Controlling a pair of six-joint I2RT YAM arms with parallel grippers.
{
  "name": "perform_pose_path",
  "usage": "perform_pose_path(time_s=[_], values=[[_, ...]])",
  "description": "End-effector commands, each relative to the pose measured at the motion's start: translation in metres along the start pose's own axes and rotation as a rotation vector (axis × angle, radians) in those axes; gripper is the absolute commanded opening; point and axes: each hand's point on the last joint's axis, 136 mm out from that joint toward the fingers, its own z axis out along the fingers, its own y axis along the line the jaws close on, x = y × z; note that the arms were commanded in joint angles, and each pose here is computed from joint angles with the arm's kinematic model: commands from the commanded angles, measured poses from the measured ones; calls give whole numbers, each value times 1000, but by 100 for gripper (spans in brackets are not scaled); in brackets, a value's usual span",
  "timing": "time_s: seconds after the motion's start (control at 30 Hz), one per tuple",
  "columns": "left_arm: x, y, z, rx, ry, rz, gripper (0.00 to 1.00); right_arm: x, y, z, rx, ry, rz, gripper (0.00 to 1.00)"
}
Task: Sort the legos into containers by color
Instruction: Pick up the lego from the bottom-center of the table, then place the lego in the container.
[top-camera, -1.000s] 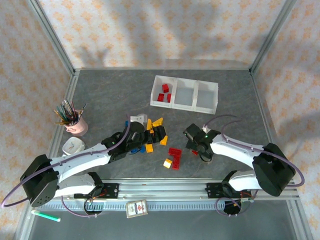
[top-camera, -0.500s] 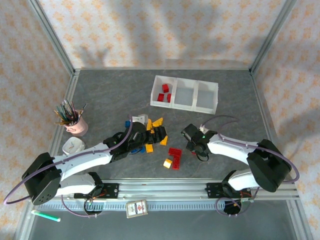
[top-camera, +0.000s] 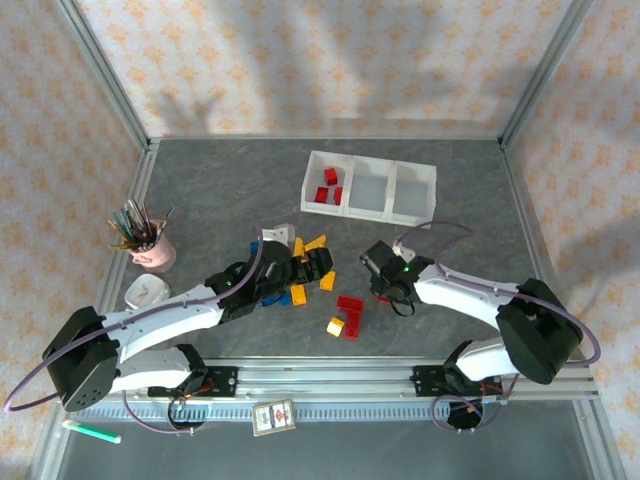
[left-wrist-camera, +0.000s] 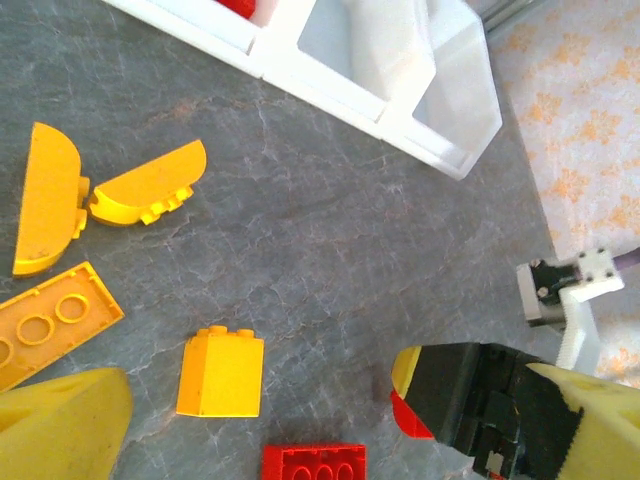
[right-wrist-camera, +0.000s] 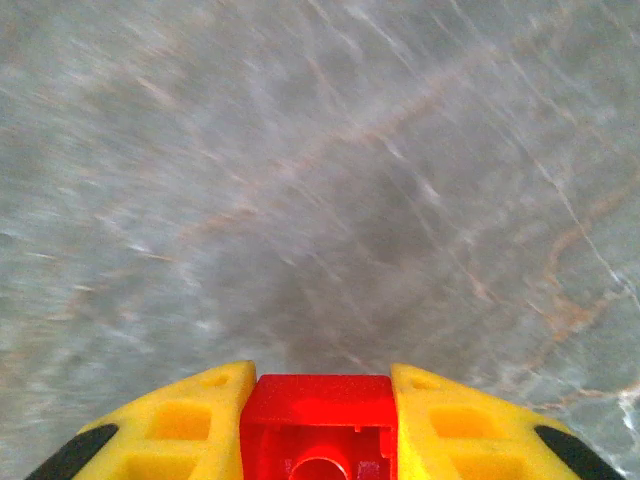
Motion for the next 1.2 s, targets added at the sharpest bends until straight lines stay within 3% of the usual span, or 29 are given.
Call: perform_pose_path(time_s=[0.0, 0.3, 0.83, 1.0, 1.07, 1.17], values=[[-26, -7, -14, 0, -81, 1, 99, -34, 25, -21, -29, -104, -79, 32], [-56, 7, -25, -37, -142, -11, 99, -99, 112, -32, -132, -229, -198, 33], [-103, 26, -26, -85, -219, -9, 99, -227, 208, 24, -152, -355, -243, 34], [-109, 29, -23, -89, -220, -12, 99, -254, 226, 44, -146, -367, -250, 47], [-110, 31, -22, -96, -218, -11, 99, -261, 233, 43, -152, -379, -254, 55], [-112, 32, -22, -105, -218, -7, 99, -267, 239, 32, -177, -391, -256, 60]])
